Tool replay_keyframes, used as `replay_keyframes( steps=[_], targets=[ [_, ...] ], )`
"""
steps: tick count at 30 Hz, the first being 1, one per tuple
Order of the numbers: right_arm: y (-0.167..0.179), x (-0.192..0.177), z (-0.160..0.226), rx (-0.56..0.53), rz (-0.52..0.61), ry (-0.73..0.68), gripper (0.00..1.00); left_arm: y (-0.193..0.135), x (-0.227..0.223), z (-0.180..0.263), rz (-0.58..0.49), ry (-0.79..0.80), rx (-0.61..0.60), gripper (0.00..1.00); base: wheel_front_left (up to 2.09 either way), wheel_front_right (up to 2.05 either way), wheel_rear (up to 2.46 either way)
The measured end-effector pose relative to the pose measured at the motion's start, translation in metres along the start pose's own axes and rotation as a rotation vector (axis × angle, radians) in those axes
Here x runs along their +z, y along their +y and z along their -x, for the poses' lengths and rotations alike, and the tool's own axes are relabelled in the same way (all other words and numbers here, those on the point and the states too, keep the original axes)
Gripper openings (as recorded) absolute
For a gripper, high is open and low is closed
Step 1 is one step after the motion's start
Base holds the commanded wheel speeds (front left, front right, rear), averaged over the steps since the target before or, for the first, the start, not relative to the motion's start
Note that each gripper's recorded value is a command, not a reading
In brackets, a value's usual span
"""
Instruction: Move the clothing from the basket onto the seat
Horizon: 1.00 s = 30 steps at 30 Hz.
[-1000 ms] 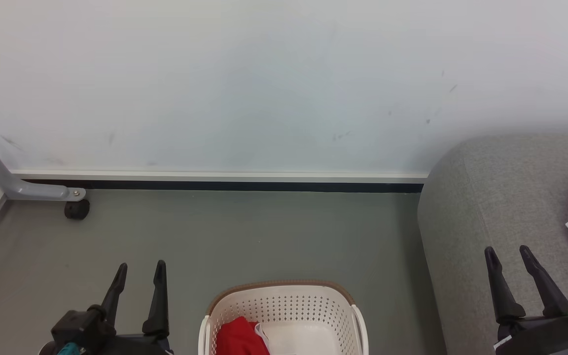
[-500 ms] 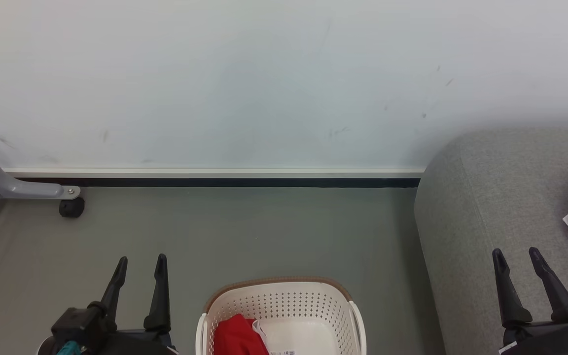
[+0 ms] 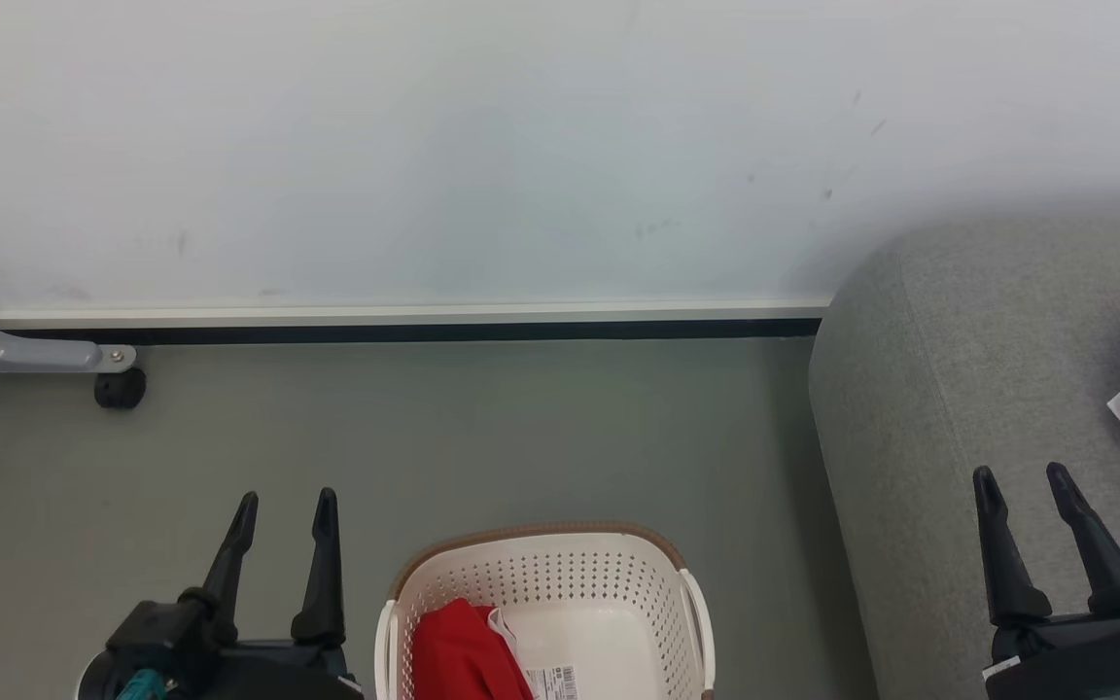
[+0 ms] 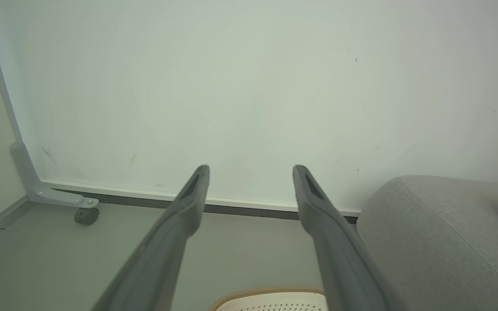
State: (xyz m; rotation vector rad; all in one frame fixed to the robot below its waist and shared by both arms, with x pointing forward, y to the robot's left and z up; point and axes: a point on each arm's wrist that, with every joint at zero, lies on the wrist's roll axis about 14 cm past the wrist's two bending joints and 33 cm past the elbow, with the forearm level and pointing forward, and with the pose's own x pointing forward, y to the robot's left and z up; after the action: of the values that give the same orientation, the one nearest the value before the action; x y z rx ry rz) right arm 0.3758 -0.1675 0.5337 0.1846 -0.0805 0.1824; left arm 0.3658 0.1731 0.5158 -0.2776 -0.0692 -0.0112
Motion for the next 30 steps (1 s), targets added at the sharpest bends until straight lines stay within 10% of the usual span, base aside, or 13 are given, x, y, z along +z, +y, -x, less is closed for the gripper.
replay_keyframes(
  steps=[30],
  targets=[
    [-0.035, -0.015, -0.067, -0.019, 0.016, -0.008, 1.00, -0.038, -0.124, -0.088, -0.058, 0.329, -0.151, 1.00, 0.00, 0.00, 0.00]
  ],
)
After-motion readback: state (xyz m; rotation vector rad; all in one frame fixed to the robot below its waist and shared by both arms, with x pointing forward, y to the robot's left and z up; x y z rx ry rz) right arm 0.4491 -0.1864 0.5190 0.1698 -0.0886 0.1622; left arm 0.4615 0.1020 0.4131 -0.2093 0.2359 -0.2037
